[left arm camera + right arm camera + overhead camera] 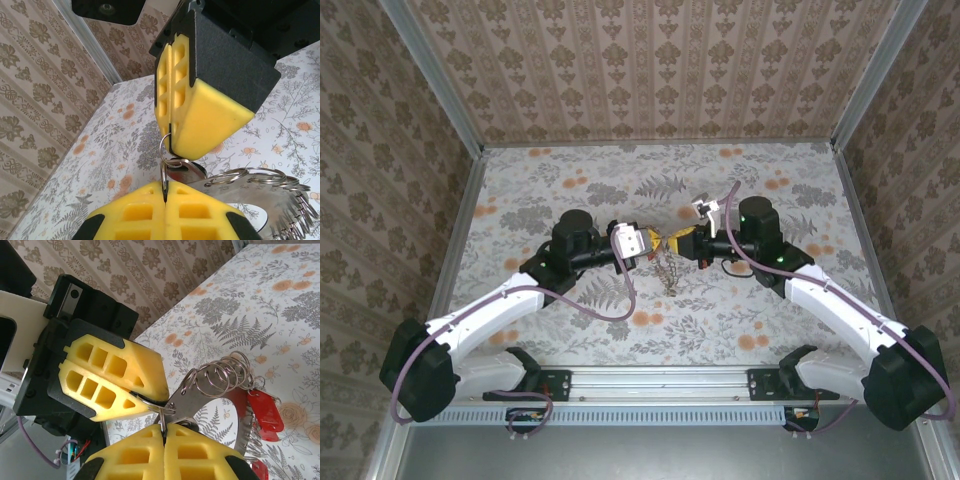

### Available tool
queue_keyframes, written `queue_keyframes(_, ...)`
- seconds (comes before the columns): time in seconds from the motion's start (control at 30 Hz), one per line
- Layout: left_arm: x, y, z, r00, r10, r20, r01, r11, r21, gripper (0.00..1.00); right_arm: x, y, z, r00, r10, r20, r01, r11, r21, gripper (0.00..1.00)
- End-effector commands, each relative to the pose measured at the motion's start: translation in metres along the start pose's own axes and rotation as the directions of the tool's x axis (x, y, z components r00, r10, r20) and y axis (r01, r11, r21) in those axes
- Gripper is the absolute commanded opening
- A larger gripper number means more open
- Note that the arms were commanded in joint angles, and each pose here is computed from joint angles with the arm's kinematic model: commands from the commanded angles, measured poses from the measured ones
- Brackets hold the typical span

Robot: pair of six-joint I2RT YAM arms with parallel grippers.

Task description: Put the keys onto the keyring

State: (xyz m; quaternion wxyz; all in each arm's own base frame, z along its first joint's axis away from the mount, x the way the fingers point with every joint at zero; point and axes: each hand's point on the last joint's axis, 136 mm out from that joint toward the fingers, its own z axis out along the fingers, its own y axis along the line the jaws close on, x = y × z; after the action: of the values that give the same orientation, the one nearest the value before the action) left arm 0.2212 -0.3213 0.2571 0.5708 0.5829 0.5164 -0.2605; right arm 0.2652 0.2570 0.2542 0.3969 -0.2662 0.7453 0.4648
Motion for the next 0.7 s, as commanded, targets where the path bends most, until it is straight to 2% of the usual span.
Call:
queue_keyframes(0.0, -0.024, 0.003, -0.006, 0.996, 0.021, 0.086, -0.020, 1.000, -0.012, 0.00, -0.006, 0.004, -0.002, 1.000, -0.019, 0.009, 0.019, 1.000, -0.015, 0.00)
queue_keyframes(0.3, -0.030, 0.002, -0.009, 0.993, 0.035, 0.111, -0.034, 0.999, -0.013, 0.00, 0.000, -0.006, 0.001, 1.000, 0.028, -0.006, -0.028, 1.000, 0.013, 0.00)
queue_keyframes(0.5, -0.035, 0.000, -0.010, 0.989, 0.039, 0.143, -0.039, 0.999, -0.001, 0.00, -0.002, -0.004, 0.002, 0.999, 0.034, -0.002, -0.034, 0.999, 0.004, 0.10)
queue_keyframes(0.67, -0.036, -0.001, -0.009, 0.987, 0.033, 0.155, -0.035, 0.999, 0.007, 0.00, -0.003, -0.003, -0.001, 1.000, 0.013, 0.003, -0.013, 1.000, 0.009, 0.29)
